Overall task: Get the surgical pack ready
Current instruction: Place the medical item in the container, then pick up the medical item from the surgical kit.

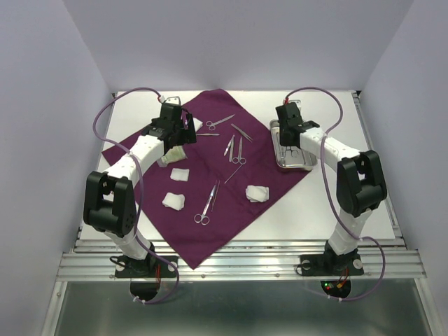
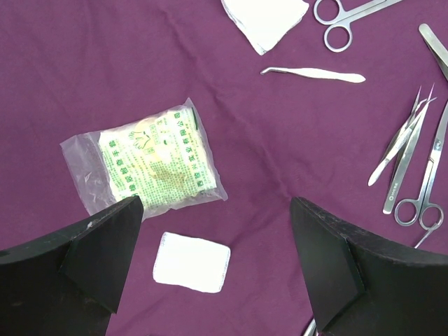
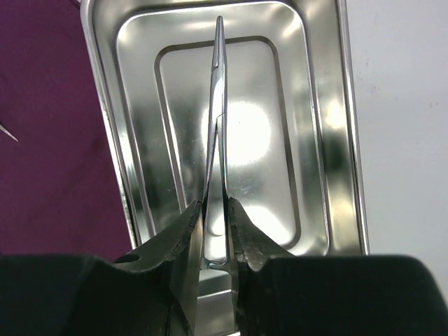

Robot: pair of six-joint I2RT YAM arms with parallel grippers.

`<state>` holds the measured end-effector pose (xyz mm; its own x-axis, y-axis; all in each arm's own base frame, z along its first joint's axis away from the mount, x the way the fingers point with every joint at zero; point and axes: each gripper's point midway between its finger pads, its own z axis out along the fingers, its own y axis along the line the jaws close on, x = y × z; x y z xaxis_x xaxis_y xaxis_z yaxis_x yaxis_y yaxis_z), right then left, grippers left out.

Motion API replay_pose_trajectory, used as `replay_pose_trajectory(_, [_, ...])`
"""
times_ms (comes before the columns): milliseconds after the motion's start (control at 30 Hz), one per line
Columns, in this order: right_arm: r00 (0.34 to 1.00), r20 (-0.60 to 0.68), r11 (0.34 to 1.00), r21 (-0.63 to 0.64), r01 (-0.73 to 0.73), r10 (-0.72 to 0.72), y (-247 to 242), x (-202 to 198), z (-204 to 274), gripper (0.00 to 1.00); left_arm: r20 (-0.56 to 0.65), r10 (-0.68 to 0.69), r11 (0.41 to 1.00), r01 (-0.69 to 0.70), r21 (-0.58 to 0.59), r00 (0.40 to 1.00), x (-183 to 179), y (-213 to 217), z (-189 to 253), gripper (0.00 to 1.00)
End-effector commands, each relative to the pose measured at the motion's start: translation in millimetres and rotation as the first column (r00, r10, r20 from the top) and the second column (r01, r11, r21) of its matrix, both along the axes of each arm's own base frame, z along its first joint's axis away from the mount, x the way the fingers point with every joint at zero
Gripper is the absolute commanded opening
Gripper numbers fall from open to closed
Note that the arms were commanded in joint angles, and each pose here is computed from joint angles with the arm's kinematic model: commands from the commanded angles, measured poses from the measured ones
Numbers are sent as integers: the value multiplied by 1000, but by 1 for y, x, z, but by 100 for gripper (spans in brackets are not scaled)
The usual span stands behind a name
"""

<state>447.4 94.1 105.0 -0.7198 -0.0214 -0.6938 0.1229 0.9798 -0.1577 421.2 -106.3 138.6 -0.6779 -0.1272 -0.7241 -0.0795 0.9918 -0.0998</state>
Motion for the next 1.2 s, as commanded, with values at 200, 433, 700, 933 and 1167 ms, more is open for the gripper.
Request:
replay_pose_trajectory(200, [999, 22, 999, -38, -25, 26, 5, 21, -22, 14, 42, -8, 1000, 8, -1, 999, 3, -1, 16, 99])
replay_pose_trajectory(433, [1000, 12, 998, -49, -27, 28, 5, 22, -31, 30, 45, -10, 1000, 10, -2, 999, 3, -1, 17, 99])
replay_pose_trajectory(700, [998, 53, 999, -45, -12, 15, 5, 29, 7, 54, 44, -13, 1000, 14, -16, 999, 4, -4, 17, 99])
replay_pose_trajectory(933, [991, 128, 995, 85, -57, 46, 38, 32, 50, 53, 50, -14, 1000, 15, -18, 999, 5, -4, 20, 99])
replay_pose_trajectory(1167, [989, 80, 982, 130, -135, 125, 105, 32, 34, 53, 45, -13, 1000, 14, -16, 999, 5, -4, 19, 99])
